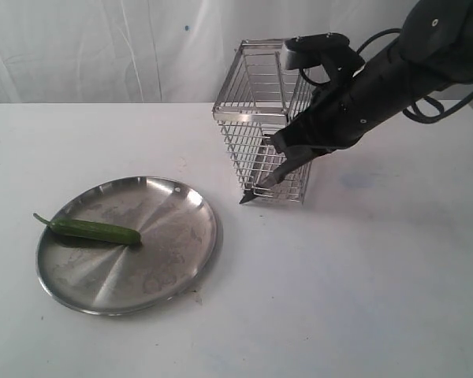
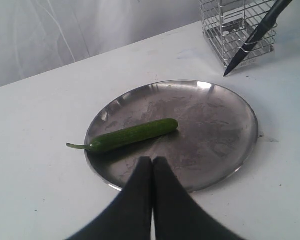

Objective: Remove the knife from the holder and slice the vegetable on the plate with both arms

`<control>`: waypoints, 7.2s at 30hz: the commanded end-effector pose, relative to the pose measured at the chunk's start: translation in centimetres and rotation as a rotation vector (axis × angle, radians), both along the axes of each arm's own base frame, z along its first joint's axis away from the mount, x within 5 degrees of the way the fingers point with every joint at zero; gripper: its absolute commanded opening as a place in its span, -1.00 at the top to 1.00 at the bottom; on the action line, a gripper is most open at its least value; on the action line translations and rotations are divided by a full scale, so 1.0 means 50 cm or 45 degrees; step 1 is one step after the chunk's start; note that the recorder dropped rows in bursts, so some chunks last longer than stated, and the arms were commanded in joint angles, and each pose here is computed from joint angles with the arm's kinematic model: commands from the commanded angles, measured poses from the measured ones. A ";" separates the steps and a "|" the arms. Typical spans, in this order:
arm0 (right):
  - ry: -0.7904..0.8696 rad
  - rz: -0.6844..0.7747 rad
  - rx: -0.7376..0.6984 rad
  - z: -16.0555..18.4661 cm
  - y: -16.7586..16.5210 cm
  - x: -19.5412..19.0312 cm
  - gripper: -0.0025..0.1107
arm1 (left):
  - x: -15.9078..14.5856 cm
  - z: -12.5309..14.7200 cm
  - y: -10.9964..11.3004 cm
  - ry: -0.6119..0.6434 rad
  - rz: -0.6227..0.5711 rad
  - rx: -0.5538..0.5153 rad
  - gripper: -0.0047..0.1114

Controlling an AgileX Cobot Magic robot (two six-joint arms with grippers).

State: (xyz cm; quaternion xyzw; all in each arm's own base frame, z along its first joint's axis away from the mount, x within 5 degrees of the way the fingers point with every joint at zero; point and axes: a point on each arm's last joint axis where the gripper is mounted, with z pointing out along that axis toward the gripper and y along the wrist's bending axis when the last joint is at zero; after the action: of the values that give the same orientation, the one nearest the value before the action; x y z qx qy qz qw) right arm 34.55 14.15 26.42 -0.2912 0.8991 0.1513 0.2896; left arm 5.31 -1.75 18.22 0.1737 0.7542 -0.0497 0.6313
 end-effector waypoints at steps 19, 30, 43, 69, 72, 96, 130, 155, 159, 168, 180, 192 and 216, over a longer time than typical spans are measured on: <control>0.143 -0.317 0.255 0.055 -0.003 -0.021 0.96 | 0.000 -0.004 0.000 0.007 0.002 -0.006 0.92; 0.216 -0.325 0.227 0.022 -0.006 -0.035 0.96 | 0.000 -0.004 0.000 0.007 0.002 -0.006 0.92; 0.292 -0.330 0.206 0.013 -0.015 -0.042 0.11 | 0.000 -0.004 0.000 0.007 0.002 -0.006 0.92; 0.383 -0.507 0.330 -0.005 -0.053 -0.086 0.12 | 0.000 -0.004 0.000 0.007 0.001 -0.004 0.92; 0.385 -0.509 0.328 -0.008 -0.053 -0.085 0.21 | 0.000 -0.004 0.000 0.007 0.001 -0.004 0.92; 0.099 -0.359 0.263 0.039 -0.064 -0.090 0.86 | 0.000 -0.004 0.000 0.007 0.001 -0.004 0.92; -0.289 -0.224 0.290 0.208 -0.089 -0.177 0.96 | 0.000 -0.004 0.000 0.007 0.002 -0.006 0.92; -0.936 0.228 0.429 0.105 0.038 -0.406 0.96 | 0.000 -0.004 0.000 0.007 0.001 -0.004 0.92; -0.959 0.322 0.369 0.067 0.094 -0.400 0.96 | 0.000 -0.004 0.000 0.007 0.001 -0.004 0.92; -1.073 0.172 0.237 -0.015 0.175 -0.380 0.96 | 0.000 -0.004 0.000 0.007 0.001 -0.004 0.92; -1.093 0.008 0.216 -0.053 0.242 -0.425 0.96 | 0.000 -0.004 0.000 0.007 0.001 -0.004 0.92; -1.041 -0.031 0.265 -0.087 0.311 -0.452 0.96 | 0.000 -0.004 0.000 0.007 0.001 -0.004 0.92; -0.993 -0.328 0.334 -0.010 0.180 -0.456 0.96 | 0.000 -0.004 0.000 0.007 0.001 -0.004 0.92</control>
State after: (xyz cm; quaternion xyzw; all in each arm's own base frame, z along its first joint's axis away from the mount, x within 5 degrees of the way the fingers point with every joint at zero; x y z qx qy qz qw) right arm 11.99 24.12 24.61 -0.1751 0.7276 0.1048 0.6549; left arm 5.31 -1.75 18.22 0.1737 0.7542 -0.0497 0.6313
